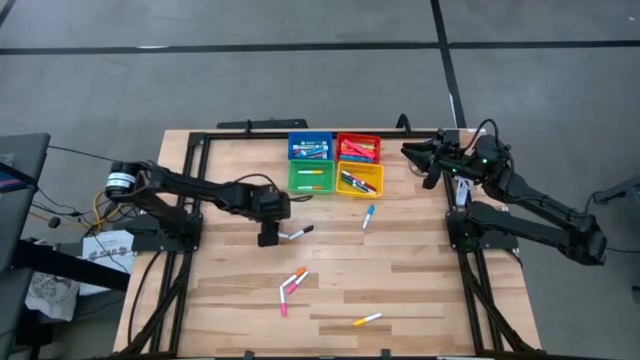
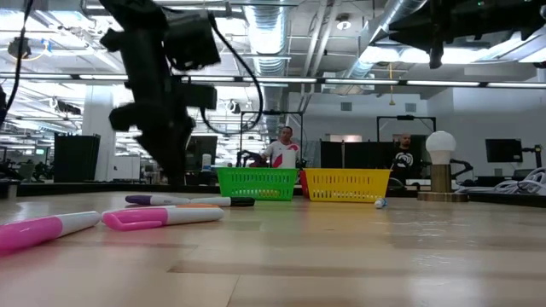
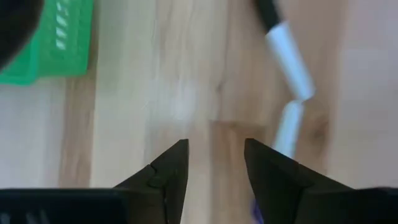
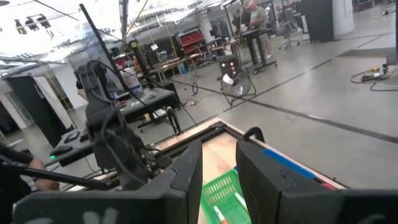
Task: Pick & Place Markers
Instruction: Put the purple highlighter in the green bin
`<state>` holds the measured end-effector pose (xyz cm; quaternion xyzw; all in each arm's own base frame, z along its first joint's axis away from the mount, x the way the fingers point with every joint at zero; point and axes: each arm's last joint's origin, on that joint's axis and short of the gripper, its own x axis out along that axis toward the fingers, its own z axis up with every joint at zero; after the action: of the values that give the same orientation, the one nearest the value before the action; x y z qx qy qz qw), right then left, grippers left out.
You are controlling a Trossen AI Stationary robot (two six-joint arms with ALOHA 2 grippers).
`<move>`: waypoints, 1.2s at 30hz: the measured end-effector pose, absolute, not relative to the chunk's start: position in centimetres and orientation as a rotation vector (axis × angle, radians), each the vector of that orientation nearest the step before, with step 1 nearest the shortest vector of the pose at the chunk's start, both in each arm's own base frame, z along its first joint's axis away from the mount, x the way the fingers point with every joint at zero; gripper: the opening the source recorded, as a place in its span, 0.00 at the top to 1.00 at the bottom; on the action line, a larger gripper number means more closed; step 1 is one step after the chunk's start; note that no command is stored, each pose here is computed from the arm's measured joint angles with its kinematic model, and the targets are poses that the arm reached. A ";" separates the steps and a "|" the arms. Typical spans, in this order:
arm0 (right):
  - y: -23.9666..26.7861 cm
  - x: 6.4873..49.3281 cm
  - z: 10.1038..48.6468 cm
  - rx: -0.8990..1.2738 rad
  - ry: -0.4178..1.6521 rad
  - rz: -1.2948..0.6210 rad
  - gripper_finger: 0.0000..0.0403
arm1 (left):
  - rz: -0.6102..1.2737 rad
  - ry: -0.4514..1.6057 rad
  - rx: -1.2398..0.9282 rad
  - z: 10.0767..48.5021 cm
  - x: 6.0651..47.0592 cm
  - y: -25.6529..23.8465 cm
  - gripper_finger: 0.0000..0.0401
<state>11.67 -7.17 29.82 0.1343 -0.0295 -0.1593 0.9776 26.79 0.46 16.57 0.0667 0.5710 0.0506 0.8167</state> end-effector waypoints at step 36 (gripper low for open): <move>-7.2 11.7 29.8 0.271 -0.060 -0.320 0.78 | -0.053 1.361 0.182 12.3 27.6 -2.4 0.85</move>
<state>11.66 -7.16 29.84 0.1344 -0.0299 -0.1586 0.9777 27.62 -2.35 12.34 0.0838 0.6280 -0.0246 0.7733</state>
